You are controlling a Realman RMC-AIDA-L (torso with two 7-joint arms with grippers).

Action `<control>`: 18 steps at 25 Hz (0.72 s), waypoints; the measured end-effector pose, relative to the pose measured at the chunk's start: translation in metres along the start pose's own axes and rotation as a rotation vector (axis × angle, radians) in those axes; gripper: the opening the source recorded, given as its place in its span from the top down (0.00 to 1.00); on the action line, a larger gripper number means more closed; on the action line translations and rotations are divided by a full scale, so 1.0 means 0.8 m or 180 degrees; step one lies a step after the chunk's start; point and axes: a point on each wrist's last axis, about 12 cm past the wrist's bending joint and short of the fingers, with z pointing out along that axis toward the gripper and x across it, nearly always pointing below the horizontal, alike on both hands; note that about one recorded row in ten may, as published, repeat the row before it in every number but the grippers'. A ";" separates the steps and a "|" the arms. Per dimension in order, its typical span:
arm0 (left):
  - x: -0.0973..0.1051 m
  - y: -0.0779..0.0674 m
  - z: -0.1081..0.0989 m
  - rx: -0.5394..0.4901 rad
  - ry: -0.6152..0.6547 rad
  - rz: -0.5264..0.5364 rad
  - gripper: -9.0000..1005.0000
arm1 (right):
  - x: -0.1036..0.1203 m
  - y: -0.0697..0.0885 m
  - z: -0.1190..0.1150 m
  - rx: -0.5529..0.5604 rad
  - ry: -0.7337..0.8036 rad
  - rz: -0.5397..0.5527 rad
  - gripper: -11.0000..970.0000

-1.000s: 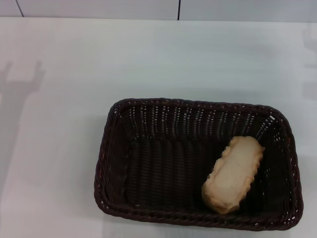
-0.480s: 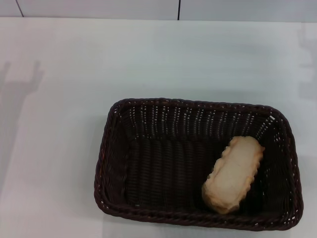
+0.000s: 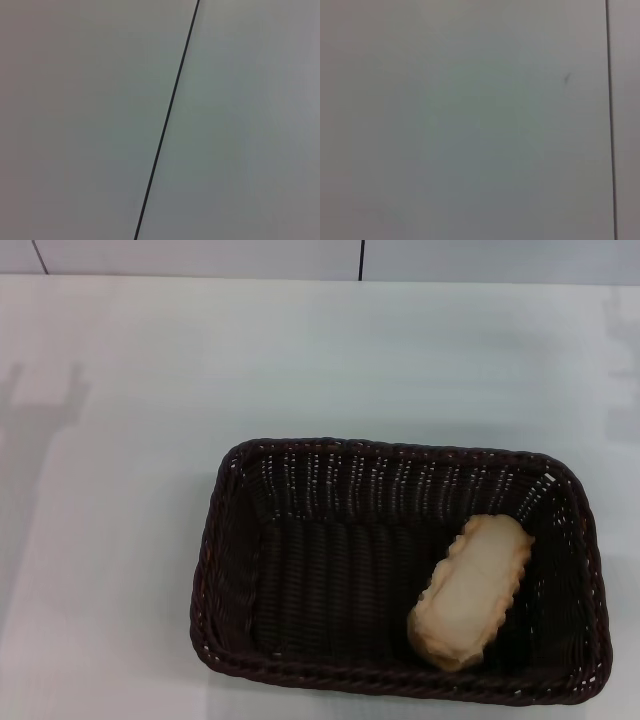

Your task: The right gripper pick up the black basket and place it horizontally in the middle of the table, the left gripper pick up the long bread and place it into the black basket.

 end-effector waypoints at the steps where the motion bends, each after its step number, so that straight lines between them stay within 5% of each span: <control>1: 0.000 0.000 0.000 0.0004 -0.0005 0.0009 0.17 | 0.000 0.000 0.000 0.0001 0.0001 0.0002 0.35; 18: -0.001 0.000 0.003 -0.0005 -0.0019 -0.0001 0.17 | 0.000 0.000 -0.001 -0.0007 0.0000 0.0014 0.36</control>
